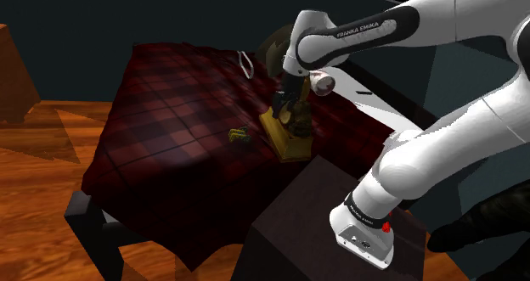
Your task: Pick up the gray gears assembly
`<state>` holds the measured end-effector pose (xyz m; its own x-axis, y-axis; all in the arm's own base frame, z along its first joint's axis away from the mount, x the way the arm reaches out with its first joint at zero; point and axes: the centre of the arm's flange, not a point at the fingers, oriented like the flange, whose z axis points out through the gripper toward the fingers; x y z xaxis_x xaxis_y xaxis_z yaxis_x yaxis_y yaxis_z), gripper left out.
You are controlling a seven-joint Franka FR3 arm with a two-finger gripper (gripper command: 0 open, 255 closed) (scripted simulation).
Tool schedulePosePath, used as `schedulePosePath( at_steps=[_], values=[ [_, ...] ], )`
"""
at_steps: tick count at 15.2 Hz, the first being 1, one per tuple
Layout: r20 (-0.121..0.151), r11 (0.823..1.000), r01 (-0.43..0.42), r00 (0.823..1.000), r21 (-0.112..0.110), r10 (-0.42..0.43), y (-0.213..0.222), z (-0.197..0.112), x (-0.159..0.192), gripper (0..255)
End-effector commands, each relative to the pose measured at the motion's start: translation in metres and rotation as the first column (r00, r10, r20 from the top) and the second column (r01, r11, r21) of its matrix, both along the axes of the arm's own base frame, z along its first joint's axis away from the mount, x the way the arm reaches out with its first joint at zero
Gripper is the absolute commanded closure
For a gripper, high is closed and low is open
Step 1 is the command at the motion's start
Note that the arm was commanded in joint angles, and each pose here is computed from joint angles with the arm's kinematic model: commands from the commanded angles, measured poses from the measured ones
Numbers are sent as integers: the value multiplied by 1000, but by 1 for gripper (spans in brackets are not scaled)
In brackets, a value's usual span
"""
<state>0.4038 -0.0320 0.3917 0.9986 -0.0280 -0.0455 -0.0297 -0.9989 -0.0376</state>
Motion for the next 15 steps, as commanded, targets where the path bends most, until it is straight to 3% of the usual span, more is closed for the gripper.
schedulePosePath(
  at_steps=[1,15],
  values=[
    [9,1000,0,1000,-8,0,-5,-22,13,0],
    [55,998,3,998,-57,0,-38,-169,111,0]
  ],
)
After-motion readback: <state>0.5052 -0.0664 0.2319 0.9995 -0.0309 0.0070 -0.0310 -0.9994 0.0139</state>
